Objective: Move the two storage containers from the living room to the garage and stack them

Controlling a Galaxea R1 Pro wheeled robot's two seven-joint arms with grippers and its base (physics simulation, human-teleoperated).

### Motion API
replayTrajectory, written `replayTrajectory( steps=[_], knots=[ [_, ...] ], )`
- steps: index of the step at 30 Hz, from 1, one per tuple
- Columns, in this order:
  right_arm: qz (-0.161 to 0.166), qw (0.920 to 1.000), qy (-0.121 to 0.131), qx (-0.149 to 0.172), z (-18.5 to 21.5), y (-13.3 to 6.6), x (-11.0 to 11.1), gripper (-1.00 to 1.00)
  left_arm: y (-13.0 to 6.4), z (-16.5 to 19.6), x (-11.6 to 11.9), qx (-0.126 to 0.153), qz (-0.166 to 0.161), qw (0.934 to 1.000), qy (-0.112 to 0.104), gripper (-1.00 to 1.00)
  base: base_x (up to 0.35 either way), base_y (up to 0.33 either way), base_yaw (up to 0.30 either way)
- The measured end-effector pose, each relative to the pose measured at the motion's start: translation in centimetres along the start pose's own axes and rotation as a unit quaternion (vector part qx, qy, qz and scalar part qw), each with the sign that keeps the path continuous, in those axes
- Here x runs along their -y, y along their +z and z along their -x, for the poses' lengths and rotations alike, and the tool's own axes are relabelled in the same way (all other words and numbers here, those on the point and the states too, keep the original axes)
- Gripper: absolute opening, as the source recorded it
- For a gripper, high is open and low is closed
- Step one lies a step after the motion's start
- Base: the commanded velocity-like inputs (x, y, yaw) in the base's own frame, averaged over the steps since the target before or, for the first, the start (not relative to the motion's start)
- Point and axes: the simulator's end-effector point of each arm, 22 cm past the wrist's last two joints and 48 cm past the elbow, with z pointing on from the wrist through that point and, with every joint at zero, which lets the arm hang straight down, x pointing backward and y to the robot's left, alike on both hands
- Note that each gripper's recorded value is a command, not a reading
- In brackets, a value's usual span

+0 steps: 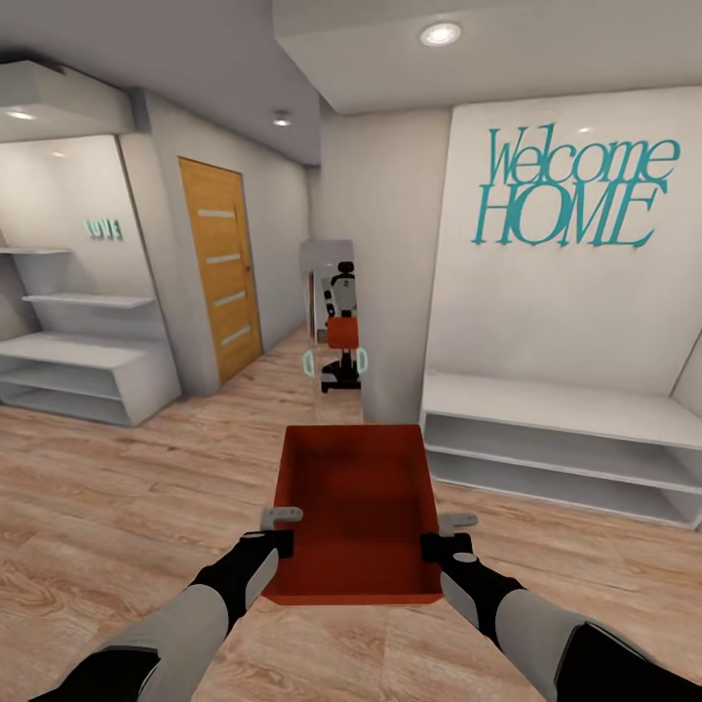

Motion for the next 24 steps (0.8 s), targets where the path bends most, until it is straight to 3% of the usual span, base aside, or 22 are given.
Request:
replayTrajectory(
  steps=[13, 24],
  knots=[
    [0.0, 1.0, 0.0, 0.0, 0.02, 0.0, 0.01, -1.0, 0.0, 0.01, 0.01, 0.0, 0.0, 1.0, 0.0, -1.0, 0.323, 0.0, 0.012],
    [0.0, 1.0, 0.0, 0.0, 0.04, 0.01, 0.0, -1.0, 0.0, 0.0, 0.0, 0.0, 0.0, 1.0, 0.0, -1.0, 0.323, 0.0, 0.245]
  ],
)
